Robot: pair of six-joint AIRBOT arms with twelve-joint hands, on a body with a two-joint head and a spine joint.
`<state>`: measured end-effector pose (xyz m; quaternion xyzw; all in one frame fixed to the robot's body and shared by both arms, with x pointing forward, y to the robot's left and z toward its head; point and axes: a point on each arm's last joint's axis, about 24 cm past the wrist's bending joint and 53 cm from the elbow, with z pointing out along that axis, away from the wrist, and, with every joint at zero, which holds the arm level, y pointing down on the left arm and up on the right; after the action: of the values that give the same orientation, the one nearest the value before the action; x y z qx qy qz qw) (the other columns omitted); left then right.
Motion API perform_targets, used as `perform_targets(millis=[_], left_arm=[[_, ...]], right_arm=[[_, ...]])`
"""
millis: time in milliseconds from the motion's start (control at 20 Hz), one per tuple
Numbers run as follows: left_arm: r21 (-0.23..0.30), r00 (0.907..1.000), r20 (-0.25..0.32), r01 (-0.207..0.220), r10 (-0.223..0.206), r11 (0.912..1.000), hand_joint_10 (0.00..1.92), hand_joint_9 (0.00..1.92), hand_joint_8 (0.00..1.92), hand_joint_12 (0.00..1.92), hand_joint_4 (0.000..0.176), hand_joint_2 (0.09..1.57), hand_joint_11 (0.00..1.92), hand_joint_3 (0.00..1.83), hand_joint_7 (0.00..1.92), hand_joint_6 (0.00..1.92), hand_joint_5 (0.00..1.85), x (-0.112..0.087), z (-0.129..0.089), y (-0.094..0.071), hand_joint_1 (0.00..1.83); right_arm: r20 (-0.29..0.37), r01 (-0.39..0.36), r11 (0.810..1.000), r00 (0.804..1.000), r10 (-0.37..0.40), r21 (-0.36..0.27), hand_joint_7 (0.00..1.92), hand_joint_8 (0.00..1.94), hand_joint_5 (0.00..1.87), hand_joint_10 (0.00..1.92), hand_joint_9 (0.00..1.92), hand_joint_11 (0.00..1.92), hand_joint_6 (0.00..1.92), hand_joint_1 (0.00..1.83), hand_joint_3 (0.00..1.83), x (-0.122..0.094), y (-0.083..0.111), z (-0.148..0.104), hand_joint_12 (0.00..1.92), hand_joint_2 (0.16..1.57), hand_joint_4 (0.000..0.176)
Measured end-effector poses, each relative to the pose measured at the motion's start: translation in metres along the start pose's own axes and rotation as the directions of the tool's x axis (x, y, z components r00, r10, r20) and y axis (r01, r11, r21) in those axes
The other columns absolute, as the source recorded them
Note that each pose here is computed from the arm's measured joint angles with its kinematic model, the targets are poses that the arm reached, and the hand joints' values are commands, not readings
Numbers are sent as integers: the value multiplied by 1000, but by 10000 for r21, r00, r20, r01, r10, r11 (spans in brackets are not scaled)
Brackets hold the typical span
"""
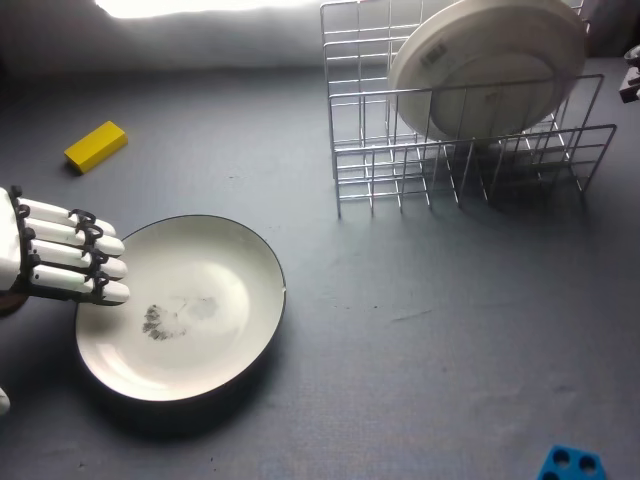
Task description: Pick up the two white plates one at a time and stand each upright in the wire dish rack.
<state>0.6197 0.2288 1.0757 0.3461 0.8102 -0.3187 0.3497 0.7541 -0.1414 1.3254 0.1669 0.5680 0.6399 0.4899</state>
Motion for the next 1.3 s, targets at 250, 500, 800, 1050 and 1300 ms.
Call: perform_targets(millis=[250,500,800,1050,1300], left_arm=[[-9,10000,-42,47,-47,10000,0,0,0,0,0,978,0,0,0,2,27,2,0,0,0],[3,9999,-61,109,-109,9999,0,0,2,0,0,989,0,1,5,5,39,3,0,0,0],[144,9976,-242,650,-647,9978,0,0,1,0,0,973,1,0,8,2,39,13,5,-3,0],[-22,9884,-424,1458,-1458,9893,0,0,0,0,0,977,0,0,3,1,36,31,4,2,0],[-89,9849,-460,1665,-1667,9860,0,0,1,0,0,976,0,0,3,3,42,35,3,5,0]], right_arm=[[-767,2849,9487,9518,-2969,-1369,737,0,693,1,704,250,0,1054,8,40,28,-13,1189,1067,0],[-1489,4340,8529,8600,-4882,-2902,777,11,727,14,741,293,11,1126,0,116,50,-29,1177,1043,0],[-2040,5603,7531,7384,-6428,-3447,760,0,722,3,724,283,6,1083,0,180,36,-53,1162,1048,0],[-2958,6000,7303,6690,-6819,-3266,722,0,692,0,696,248,0,1098,0,225,12,-48,1156,1042,0],[-3355,6379,6807,5923,-7326,-3601,486,0,431,0,477,14,0,982,0,264,1,-43,1171,1054,0]])
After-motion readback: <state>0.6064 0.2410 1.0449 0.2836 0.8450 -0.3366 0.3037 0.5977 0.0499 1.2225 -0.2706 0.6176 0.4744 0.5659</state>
